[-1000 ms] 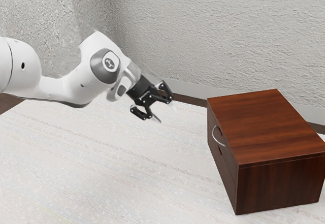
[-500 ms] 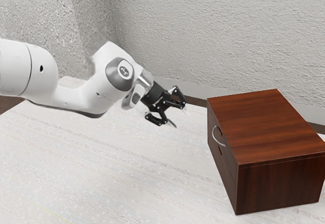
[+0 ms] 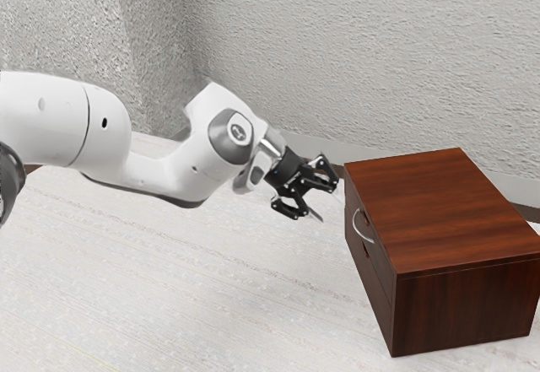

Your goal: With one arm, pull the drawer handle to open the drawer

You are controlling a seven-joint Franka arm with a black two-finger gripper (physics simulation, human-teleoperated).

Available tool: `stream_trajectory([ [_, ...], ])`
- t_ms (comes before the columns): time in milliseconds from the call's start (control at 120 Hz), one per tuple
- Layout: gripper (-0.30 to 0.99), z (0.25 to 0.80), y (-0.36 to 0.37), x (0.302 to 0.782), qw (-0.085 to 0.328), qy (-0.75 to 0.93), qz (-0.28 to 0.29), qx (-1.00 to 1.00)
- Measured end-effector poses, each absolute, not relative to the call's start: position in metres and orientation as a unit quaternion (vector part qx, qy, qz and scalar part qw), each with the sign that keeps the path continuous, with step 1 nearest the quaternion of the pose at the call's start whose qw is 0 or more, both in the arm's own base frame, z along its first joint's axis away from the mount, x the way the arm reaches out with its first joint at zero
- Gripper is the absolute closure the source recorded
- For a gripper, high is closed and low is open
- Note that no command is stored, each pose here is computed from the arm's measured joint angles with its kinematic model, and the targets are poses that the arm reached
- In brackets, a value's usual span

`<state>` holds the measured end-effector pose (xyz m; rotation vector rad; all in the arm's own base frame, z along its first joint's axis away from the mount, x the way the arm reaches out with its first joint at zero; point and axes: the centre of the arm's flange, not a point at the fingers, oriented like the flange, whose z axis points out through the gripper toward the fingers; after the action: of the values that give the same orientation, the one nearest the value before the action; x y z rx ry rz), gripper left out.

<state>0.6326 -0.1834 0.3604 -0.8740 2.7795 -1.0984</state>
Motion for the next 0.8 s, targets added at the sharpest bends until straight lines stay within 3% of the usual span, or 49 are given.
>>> stream_trajectory([
  [600,0.42,0.328,-0.216,0.643,0.003,0.895,-0.353,-0.274],
  [800,0.57,0.318,-0.215,0.644,-0.002,0.892,-0.353,-0.282],
])
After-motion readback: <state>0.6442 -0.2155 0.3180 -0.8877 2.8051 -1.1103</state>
